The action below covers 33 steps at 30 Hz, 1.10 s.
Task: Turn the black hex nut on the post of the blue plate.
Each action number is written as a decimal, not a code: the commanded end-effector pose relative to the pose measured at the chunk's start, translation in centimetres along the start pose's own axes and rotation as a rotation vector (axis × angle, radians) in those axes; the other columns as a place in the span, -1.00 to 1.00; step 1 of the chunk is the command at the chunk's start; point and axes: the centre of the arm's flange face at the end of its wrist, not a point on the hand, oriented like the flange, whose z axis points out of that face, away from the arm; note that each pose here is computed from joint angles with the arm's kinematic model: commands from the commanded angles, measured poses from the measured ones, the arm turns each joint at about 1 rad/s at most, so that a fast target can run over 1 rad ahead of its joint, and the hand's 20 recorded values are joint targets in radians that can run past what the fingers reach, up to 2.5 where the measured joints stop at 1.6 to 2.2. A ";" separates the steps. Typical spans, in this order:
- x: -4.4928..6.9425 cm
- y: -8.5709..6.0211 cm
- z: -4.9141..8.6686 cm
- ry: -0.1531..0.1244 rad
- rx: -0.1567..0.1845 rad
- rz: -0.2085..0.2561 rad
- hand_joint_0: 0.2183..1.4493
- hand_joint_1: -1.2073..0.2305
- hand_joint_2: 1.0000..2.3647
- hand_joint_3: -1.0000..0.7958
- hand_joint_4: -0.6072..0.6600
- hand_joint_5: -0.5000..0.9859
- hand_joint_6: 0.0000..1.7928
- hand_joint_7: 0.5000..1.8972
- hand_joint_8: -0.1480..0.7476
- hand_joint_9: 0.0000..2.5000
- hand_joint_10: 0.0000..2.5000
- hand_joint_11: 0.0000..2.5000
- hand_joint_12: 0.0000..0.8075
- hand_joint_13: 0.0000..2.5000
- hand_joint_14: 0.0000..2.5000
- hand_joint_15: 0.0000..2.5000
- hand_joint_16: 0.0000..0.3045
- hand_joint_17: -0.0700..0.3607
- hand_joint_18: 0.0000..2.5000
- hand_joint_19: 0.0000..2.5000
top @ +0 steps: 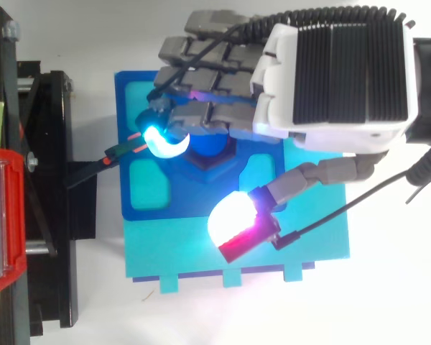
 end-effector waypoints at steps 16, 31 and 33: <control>-0.8 -3.5 -0.6 0.001 0.003 -0.002 -0.60 0.32 -1.00 -0.44 0.32 -0.59 -0.44 -0.68 -0.02 -0.72 -1.00 -1.00 0.02 -0.80 -1.00 -0.98 -0.63 -0.08 -0.90 -0.86; -0.9 0.3 0.9 -0.080 -0.066 -0.012 -0.60 0.31 -1.00 -0.44 0.32 -0.59 -0.44 -0.68 -0.01 -0.72 -1.00 -1.00 0.02 -0.79 -1.00 -0.98 -0.63 -0.09 -0.90 -0.86; -0.7 1.0 1.0 -0.080 -0.075 -0.013 -0.60 0.31 -1.00 -0.44 0.32 -0.59 -0.44 -0.68 -0.01 -0.72 -1.00 -1.00 0.02 -0.79 -1.00 -0.97 -0.63 -0.08 -0.90 -0.86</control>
